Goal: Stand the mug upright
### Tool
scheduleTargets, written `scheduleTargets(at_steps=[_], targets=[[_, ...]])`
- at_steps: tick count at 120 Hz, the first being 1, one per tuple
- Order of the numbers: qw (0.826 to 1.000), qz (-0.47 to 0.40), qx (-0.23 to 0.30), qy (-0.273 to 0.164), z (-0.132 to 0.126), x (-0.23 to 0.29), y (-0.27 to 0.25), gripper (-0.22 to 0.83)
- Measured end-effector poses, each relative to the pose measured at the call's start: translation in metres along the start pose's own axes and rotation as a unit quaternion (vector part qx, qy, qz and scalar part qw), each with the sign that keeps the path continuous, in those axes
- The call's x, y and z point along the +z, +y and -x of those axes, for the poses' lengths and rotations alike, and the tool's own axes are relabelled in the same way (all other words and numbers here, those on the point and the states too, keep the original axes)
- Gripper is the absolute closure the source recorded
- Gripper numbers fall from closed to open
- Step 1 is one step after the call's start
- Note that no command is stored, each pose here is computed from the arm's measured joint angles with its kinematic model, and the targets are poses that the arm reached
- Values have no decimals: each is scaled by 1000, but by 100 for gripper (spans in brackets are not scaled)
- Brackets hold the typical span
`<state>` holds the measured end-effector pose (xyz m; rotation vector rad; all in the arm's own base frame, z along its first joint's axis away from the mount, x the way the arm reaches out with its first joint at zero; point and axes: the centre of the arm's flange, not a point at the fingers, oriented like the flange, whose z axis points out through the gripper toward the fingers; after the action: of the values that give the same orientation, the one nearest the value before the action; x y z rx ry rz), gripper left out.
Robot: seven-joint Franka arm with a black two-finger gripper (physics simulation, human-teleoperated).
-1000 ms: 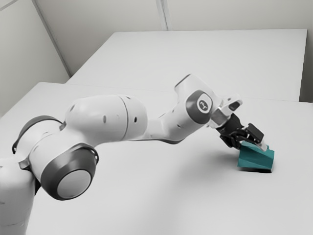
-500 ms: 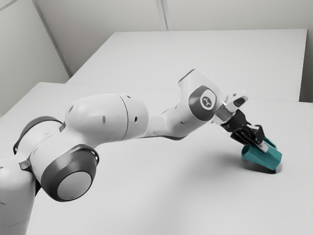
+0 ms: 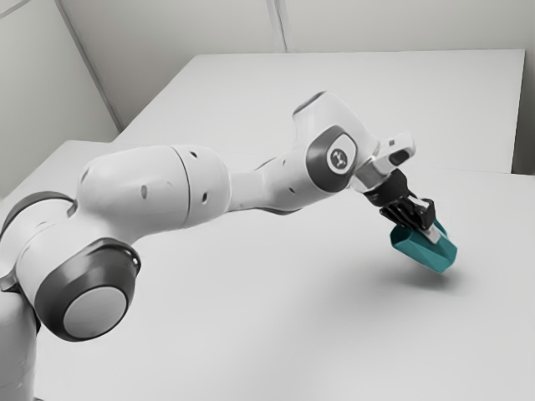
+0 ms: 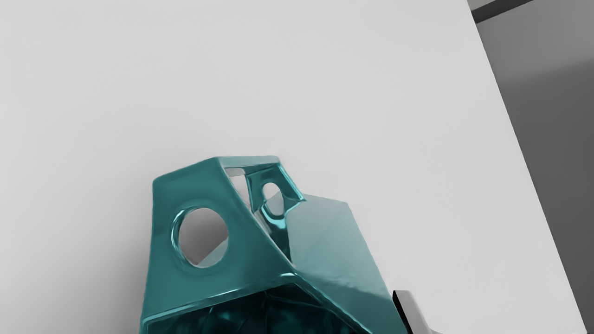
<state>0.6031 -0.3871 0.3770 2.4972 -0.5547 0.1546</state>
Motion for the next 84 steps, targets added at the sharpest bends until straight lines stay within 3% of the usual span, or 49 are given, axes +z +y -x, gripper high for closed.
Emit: scheduleTargets(at_steps=[45, 84], targets=[[994, -107, -22, -12, 33, -74, -69, 76], [971, -230, -45, -38, 66, -147, -155, 76]])
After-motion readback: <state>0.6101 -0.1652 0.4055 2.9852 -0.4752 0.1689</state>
